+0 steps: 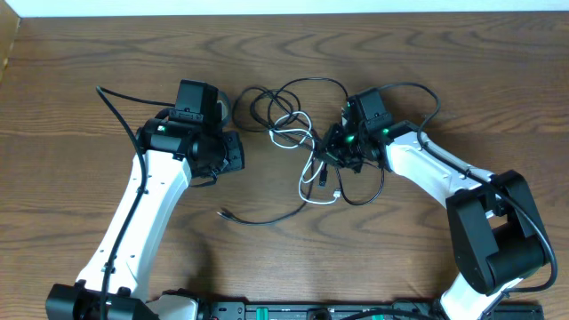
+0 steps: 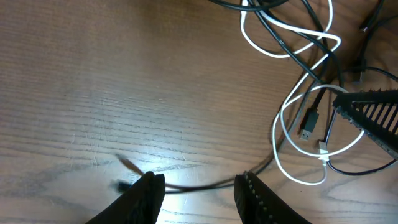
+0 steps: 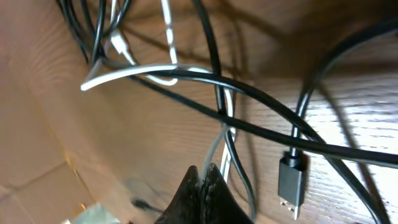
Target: Untangle cables
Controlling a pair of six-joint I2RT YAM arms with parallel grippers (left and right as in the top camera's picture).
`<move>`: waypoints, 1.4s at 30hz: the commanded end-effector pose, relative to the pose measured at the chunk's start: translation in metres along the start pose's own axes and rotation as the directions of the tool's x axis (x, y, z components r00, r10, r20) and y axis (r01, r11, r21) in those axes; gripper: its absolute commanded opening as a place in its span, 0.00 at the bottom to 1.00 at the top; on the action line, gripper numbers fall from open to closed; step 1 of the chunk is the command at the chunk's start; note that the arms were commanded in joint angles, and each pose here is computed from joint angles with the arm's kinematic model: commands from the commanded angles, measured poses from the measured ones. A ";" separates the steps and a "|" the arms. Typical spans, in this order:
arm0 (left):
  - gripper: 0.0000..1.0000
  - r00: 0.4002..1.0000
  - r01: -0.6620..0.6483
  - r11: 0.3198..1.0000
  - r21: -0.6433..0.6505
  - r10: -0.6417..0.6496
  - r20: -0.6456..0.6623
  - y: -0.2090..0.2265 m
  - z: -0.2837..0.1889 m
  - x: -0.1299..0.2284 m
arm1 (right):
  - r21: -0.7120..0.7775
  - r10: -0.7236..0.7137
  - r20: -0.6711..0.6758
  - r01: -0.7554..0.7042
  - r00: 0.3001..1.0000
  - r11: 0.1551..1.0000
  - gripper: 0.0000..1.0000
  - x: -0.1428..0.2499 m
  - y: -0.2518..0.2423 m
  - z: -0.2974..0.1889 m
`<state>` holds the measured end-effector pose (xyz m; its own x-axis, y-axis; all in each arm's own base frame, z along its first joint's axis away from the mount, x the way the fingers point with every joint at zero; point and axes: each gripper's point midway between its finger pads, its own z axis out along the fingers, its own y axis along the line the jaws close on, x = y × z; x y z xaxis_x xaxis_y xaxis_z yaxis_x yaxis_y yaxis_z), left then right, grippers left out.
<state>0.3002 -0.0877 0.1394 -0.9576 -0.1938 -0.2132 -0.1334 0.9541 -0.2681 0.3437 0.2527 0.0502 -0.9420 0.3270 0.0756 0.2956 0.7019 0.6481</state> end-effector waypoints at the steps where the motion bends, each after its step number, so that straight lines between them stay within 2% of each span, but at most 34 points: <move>1: 0.41 1.000 -0.007 1.000 -0.005 0.008 0.015 0.000 -0.004 -0.003 | -0.061 -0.123 -0.005 0.122 0.992 0.991 0.01 0.006 0.020 -0.013; 4: 0.41 1.000 -0.007 1.000 -0.005 0.007 0.015 0.000 -0.004 -0.003 | -0.084 -0.210 0.044 0.213 0.977 0.973 0.01 0.004 0.034 -0.029; 7: 0.41 1.000 -0.007 1.000 -0.005 0.008 0.015 0.000 -0.004 -0.003 | -0.109 -0.346 0.151 0.363 0.926 0.925 0.01 -0.001 0.060 -0.064; 11: 0.42 1.000 -0.007 1.000 -0.005 0.007 0.015 0.000 -0.004 -0.003 | 0.000 -0.386 0.337 0.410 0.859 0.912 0.01 -0.025 0.070 -0.114; 15: 0.41 1.000 -0.007 1.000 -0.005 0.008 0.015 0.000 -0.004 -0.003 | 0.124 -0.435 0.514 0.438 0.739 0.891 0.01 -0.049 0.078 -0.176; 19: 0.41 1.000 -0.008 1.000 -0.005 0.008 0.016 0.000 -0.004 -0.003 | 0.187 -0.430 0.623 0.410 0.653 0.893 0.01 -0.067 0.079 -0.243; 30: 0.41 1.000 -0.008 1.000 -0.005 0.008 0.016 0.000 -0.004 -0.003 | 0.263 -0.357 0.792 0.252 0.495 0.931 0.01 -0.101 0.063 -0.400; 32: 0.42 1.000 -0.008 1.000 -0.004 0.008 0.016 0.000 -0.004 -0.003 | 0.255 -0.339 0.836 0.241 0.431 0.936 0.01 -0.104 0.065 -0.438; 42: 0.41 1.000 -0.008 1.000 -0.004 0.008 0.016 0.000 -0.004 -0.003 | 0.241 -0.285 0.945 0.245 0.162 0.939 0.01 -0.101 0.088 -0.543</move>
<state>0.3003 -0.0877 0.1394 -0.9574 -0.1938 -0.2139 -0.1332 0.9541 -0.2684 0.3900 -0.0558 0.4788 -0.1720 0.4554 -0.8735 0.1083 0.8901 0.4428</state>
